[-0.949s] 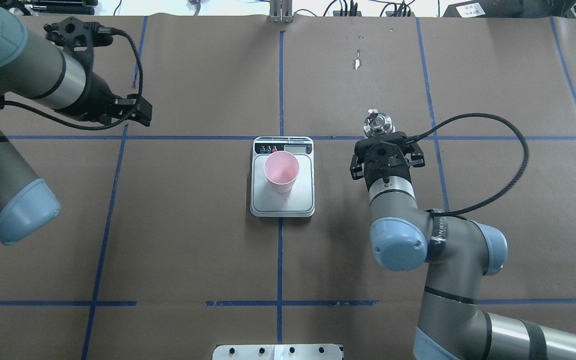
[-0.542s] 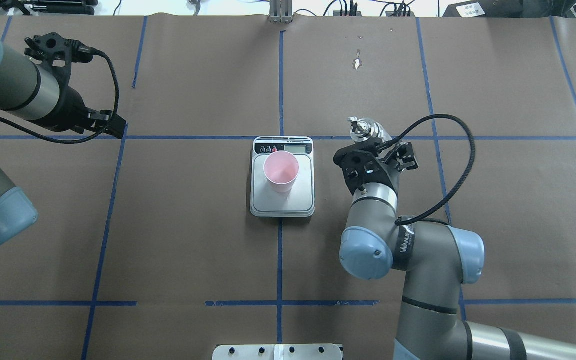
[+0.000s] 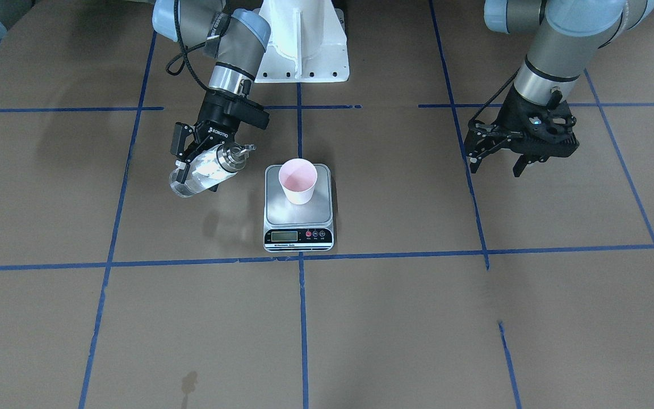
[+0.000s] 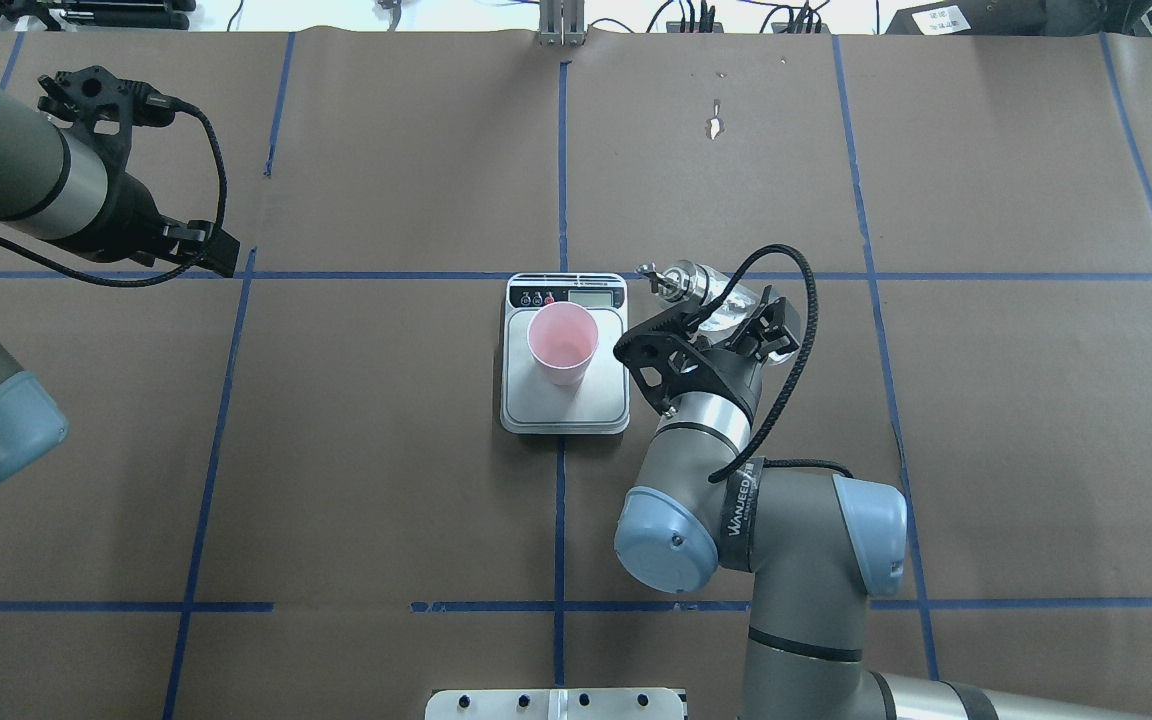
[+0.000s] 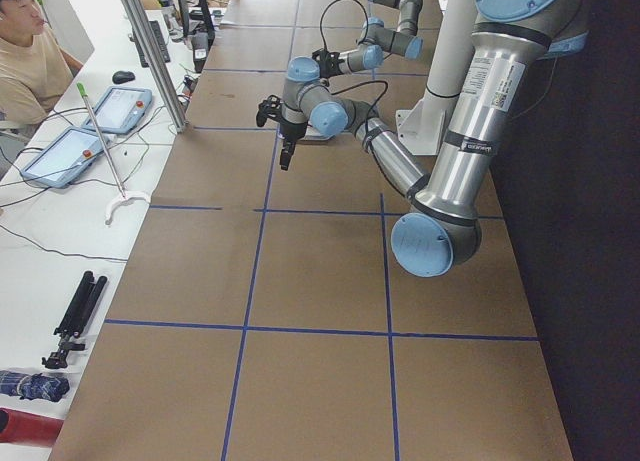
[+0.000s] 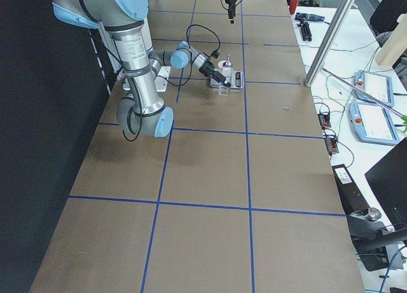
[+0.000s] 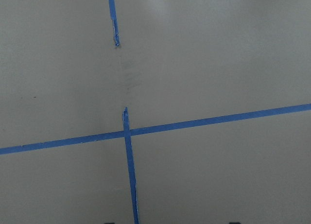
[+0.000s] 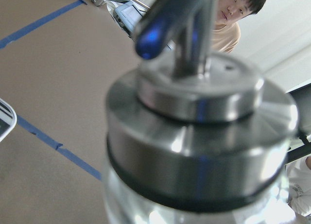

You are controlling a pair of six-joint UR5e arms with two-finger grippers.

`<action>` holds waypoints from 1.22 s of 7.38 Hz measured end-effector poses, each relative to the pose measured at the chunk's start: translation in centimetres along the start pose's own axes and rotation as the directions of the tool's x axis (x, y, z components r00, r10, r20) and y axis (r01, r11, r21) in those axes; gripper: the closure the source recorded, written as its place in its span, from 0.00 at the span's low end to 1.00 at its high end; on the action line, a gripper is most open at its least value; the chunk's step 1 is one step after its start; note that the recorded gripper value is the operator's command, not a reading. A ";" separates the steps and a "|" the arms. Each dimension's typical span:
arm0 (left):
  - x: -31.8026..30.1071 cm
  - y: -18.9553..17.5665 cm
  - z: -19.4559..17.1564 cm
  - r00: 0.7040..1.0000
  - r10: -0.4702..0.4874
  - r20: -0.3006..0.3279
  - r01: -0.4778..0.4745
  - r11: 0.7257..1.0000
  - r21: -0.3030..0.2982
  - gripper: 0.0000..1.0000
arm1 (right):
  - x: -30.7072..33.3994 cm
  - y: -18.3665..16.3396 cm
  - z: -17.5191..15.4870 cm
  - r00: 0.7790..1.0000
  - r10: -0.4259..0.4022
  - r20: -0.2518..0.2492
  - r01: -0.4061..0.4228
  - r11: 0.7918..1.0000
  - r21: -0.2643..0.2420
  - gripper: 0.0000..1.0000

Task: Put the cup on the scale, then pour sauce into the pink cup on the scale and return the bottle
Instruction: 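Carry the bottle with the right gripper toward the pink cup on the scale, then tilt the bottle spout down over the pink cup with the right gripper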

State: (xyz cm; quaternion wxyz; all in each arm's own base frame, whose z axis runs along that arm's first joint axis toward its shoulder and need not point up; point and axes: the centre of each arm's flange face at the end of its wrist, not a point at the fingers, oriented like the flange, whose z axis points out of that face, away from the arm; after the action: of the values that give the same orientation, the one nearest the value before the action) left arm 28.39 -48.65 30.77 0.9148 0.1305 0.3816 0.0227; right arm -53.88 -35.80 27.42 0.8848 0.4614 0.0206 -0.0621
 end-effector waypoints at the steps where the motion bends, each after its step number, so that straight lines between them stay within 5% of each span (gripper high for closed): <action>1: 0.0 0.0 0.0 1.000 -0.001 0.000 0.001 1.000 0.000 0.17 | -0.2 -0.2 -0.3 0.998 -0.050 -0.023 0.050 0.999 -0.002 1.00; 9: -0.1 0.0 0.1 1.000 -0.003 0.000 0.003 1.000 -0.003 0.16 | -1.9 -0.4 0.0 0.934 -0.310 -0.176 0.307 0.951 -0.042 1.00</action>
State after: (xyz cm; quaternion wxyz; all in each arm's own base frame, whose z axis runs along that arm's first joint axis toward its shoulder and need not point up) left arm 28.40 -48.69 30.85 0.9150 0.1284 0.3820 0.0217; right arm -55.82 -35.84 27.32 0.8617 0.4499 0.1734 -0.1579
